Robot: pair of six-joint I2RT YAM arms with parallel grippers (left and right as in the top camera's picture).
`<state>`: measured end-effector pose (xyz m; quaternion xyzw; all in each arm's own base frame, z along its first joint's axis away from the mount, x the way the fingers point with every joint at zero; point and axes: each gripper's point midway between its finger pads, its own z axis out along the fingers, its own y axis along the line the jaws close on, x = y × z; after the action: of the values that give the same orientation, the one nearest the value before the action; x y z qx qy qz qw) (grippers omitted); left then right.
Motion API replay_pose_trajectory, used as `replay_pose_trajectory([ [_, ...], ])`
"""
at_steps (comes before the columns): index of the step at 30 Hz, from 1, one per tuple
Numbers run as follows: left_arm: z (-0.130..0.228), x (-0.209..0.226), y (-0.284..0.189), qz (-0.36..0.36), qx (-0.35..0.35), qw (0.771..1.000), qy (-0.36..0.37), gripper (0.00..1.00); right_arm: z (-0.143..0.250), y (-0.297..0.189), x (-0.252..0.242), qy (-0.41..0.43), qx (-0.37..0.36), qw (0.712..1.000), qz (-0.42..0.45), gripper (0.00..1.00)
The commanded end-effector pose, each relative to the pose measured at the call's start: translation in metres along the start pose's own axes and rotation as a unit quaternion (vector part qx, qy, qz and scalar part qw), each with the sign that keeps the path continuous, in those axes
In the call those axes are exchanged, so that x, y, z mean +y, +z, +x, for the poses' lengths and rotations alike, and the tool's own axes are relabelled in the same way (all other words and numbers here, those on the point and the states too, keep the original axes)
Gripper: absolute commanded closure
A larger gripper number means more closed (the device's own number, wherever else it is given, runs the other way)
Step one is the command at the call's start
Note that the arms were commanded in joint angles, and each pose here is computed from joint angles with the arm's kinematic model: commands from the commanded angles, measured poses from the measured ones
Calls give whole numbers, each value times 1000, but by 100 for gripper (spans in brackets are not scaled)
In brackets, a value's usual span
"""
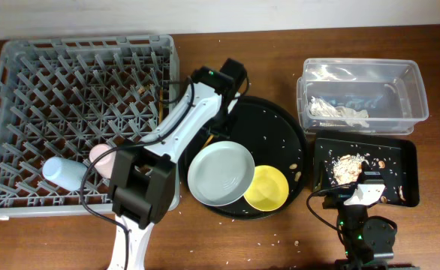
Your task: Sort waste into correct bins and load items into the dishwasher rack
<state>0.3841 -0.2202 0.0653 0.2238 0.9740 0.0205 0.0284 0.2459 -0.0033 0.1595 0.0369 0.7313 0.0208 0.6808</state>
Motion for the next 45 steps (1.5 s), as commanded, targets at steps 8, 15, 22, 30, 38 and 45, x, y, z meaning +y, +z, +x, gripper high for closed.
replay_pose_trajectory([
  [8, -18, -8, 44, 20, -52, 998, 4, 56, 4, 0, -1, 1, 2, 1000, 0, 1],
  [15, -22, -3, 21, 23, -70, 997, -1, 100, 4, 0, -1, 1, 2, 1000, 0, 2],
  [22, -21, 116, -131, -74, -159, 976, -126, 100, 4, 0, -1, 1, 2, 1000, 0, 1],
  [30, -24, -33, 31, 71, -54, 994, 71, 59, 4, 0, 0, 1, 2, 1000, 0, 2],
  [38, -28, -21, 30, 36, -27, 999, 13, 72, 4, 0, -1, 1, 2, 1000, 0, 2],
  [45, -41, 12, 50, -51, -71, 996, 2, 54, 4, 0, -1, 1, 2, 1000, 0, 2],
])
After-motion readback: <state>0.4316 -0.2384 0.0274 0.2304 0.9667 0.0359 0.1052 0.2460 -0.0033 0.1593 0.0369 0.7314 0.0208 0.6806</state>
